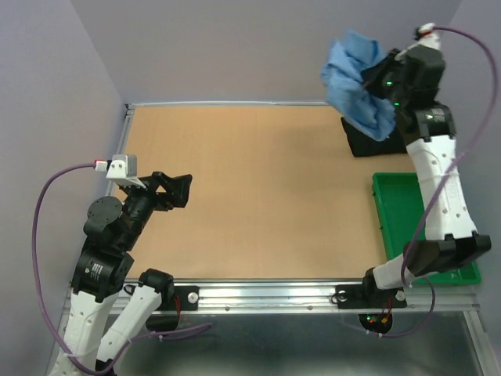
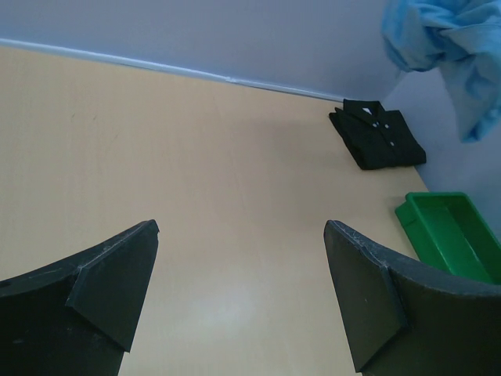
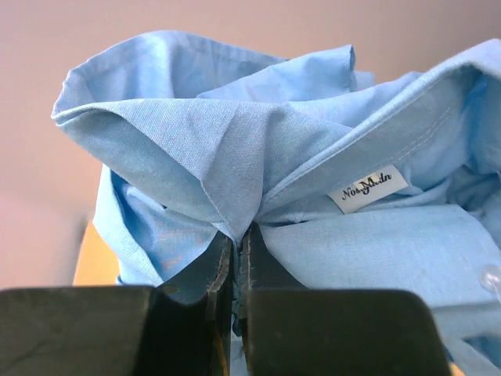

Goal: Fold and stack the long sleeve shirts
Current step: Move the shirt to the center of the board, then flatten the shirt out

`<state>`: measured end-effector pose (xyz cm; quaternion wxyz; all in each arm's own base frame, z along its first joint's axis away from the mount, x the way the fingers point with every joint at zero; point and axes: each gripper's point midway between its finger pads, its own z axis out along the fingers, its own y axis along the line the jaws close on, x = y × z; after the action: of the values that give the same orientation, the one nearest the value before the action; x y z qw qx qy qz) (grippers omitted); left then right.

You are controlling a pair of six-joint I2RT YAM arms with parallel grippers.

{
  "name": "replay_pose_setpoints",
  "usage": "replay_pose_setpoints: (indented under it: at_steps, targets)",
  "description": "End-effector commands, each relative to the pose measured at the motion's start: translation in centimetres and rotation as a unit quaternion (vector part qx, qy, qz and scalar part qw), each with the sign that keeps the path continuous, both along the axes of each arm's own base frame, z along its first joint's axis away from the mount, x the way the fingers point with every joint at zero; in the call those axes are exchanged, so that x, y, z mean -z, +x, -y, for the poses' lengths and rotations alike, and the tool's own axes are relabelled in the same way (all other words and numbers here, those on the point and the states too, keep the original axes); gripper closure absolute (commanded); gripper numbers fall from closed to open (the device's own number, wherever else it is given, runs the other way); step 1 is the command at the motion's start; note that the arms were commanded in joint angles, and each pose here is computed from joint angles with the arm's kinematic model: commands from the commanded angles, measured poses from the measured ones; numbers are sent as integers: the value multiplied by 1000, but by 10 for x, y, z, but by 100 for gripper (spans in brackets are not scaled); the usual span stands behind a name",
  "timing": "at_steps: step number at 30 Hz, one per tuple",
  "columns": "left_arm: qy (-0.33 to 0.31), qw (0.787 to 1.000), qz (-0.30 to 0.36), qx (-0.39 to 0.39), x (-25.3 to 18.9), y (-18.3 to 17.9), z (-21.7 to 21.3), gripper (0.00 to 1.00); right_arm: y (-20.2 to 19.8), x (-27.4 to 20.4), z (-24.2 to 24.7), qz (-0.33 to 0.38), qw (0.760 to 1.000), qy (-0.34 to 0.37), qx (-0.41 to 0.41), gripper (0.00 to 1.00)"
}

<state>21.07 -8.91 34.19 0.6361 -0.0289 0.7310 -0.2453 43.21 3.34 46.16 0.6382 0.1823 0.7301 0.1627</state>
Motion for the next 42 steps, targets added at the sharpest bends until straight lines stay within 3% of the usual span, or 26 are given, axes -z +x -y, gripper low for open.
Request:
replay_pose_setpoints:
  at_steps: [1,6,7,11,13,18,24,31,42]
  targets:
    - [-18,1000,5,-10,-5,4,0,2,12,-4,-132,29,987,-25,-157,99]
    - [-22,1000,-5,-19,1,3,-3,2,14,51,-228,2,977,-29,-212,99]
    - [-22,999,-9,-36,4,6,-9,2,9,85,-255,-26,972,-40,-229,77]
    - [-26,998,-30,-47,14,8,-10,2,-10,138,-302,-66,955,-73,-279,14]
    - [-30,997,-39,-54,20,10,-11,2,-12,146,-299,-72,954,-85,-278,8]
    - [-36,994,-69,-76,43,21,-13,2,-13,178,-271,-83,946,-183,-254,13]
    - [-53,988,-108,-93,80,41,-8,2,-16,233,-273,-126,923,-230,-283,26]
    - [-33,980,-157,-119,132,70,-5,2,-12,264,-308,-94,873,-285,-384,23]
    - [-24,972,-188,-137,168,92,-2,2,1,319,-339,-95,847,-339,-399,21]
